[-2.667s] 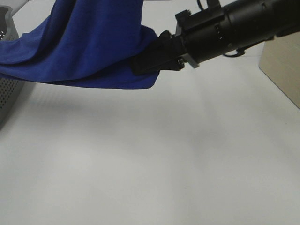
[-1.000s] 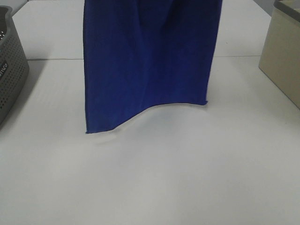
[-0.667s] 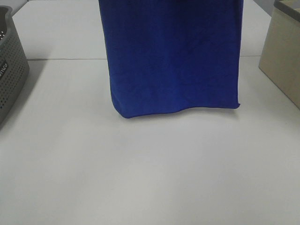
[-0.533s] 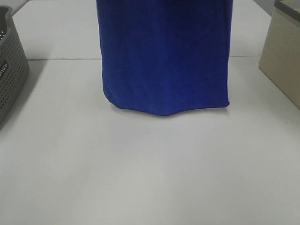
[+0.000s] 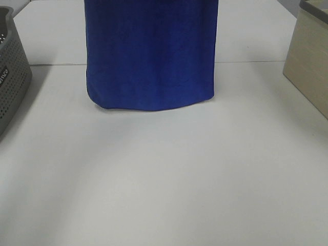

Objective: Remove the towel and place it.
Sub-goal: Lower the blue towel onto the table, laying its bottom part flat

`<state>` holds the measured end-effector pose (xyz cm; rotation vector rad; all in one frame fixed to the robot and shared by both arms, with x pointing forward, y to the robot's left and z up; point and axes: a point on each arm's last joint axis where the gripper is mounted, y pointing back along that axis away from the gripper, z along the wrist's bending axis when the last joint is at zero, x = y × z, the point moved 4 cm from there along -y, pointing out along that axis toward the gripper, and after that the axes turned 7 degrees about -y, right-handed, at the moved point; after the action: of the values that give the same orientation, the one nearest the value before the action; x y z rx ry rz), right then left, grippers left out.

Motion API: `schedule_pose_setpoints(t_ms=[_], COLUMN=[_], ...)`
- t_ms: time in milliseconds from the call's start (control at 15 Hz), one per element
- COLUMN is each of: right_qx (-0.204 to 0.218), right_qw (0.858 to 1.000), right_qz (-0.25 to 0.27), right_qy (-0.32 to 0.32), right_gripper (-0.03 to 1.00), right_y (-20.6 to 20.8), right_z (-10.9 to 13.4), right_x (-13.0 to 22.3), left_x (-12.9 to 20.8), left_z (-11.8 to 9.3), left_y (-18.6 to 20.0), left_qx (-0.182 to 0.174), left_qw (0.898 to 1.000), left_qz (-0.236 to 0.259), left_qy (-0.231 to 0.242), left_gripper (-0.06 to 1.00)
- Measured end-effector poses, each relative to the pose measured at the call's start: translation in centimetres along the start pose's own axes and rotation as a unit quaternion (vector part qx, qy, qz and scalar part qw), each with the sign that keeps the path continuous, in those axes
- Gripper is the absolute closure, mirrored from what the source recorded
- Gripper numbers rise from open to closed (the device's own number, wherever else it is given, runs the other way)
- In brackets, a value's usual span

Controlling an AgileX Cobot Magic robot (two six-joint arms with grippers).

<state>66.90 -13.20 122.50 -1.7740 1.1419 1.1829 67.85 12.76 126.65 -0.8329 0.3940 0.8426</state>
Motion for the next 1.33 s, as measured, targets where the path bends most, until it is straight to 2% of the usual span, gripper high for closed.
schedule_pose_setpoints(t_ms=[133,467,733,1133,1333], right_qx=[0.006,0.016,0.030,0.018,0.011], right_qw=[1.000,0.999,0.999,1.000,0.999], right_qz=[-0.012,-0.035,-0.030,-0.002,0.016], right_qy=[0.000,-0.004,-0.007,-0.011,-0.035], right_gripper=[0.95,0.95,0.95,0.95,0.95], right_y=[-2.4,-6.2,-6.3,-6.3,-6.3], right_z=[0.3,0.4,-1.2,-0.9,-0.7], right_x=[1.1,1.8,2.1,2.9,3.3], left_x=[2.2,4.1,6.0,6.5,7.0], left_z=[-0.2,-0.5,-1.7,-2.0,-2.3], left_y=[-1.5,-5.0,-5.9,-5.9,-5.9], left_qx=[-0.015,-0.054,-0.028,-0.018,-0.004], left_qw=[1.000,0.998,0.999,0.999,0.998], left_qz=[-0.001,-0.034,0.010,0.028,0.051], left_qy=[-0.006,-0.014,-0.024,-0.024,-0.023], left_gripper=[0.94,0.94,0.94,0.94,0.94])
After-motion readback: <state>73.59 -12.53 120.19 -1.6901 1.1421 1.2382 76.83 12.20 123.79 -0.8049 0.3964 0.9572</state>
